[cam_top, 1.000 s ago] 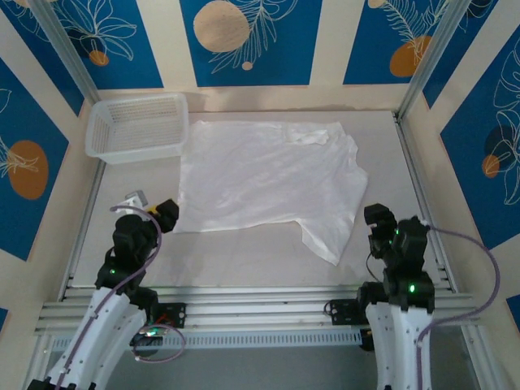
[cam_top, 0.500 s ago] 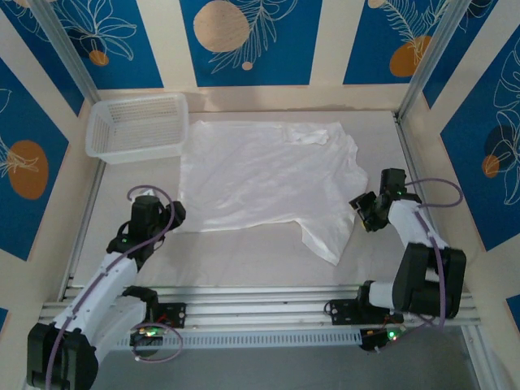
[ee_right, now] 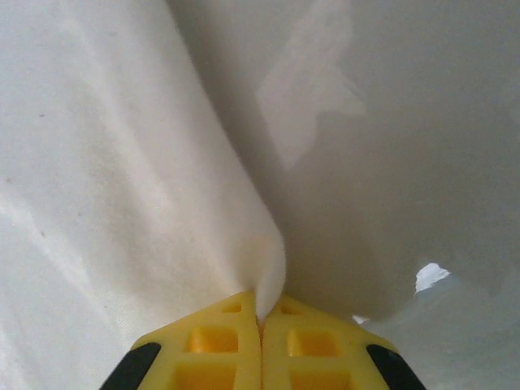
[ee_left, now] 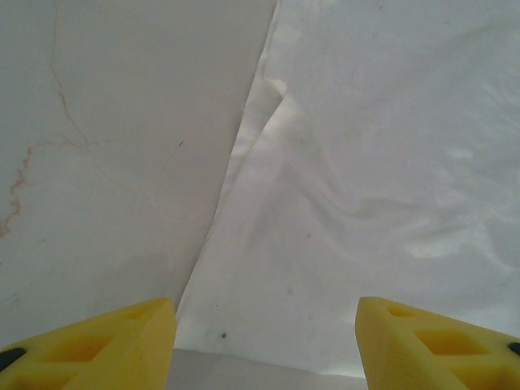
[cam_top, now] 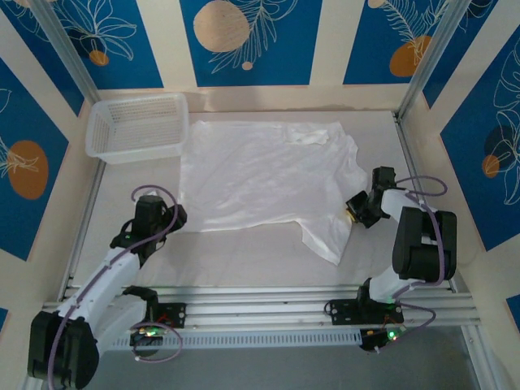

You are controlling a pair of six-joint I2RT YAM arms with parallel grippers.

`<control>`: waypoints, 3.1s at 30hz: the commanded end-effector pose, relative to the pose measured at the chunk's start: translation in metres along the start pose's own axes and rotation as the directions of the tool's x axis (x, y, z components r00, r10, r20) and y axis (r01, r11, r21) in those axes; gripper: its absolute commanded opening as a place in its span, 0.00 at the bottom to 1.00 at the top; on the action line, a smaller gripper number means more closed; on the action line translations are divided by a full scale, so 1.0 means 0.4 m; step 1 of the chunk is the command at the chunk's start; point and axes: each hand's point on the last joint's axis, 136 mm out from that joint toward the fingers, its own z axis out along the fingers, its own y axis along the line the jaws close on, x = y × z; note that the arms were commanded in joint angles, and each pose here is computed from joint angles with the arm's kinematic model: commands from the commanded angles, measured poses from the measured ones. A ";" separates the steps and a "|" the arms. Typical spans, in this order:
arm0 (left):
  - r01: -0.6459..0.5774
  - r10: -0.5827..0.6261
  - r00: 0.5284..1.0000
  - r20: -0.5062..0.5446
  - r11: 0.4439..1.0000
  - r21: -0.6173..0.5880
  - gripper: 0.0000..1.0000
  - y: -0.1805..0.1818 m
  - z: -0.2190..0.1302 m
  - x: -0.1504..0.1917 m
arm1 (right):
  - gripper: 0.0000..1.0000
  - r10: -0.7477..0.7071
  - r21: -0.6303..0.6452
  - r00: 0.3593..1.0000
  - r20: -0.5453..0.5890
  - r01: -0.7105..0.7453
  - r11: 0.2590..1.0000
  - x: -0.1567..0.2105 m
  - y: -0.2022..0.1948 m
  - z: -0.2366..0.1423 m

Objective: Fold the inside-out t-shirt

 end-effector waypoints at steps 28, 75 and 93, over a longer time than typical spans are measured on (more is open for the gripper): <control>0.169 -0.203 0.963 -0.178 0.967 -0.190 0.31 0.052 0.117 0.093 | 0.06 -0.032 -0.093 0.990 0.141 0.045 0.995 0.057 0.006 -0.146; -0.021 0.014 0.999 -0.040 0.984 -0.178 0.00 -0.062 0.196 -0.144 | 0.03 -0.027 -0.027 0.976 0.218 0.034 0.999 -0.132 0.076 -0.144; 0.010 -0.019 0.999 -0.039 0.977 -0.211 0.40 -0.036 0.267 -0.170 | 0.49 -0.076 0.007 0.991 0.108 0.076 0.997 -0.157 0.106 -0.085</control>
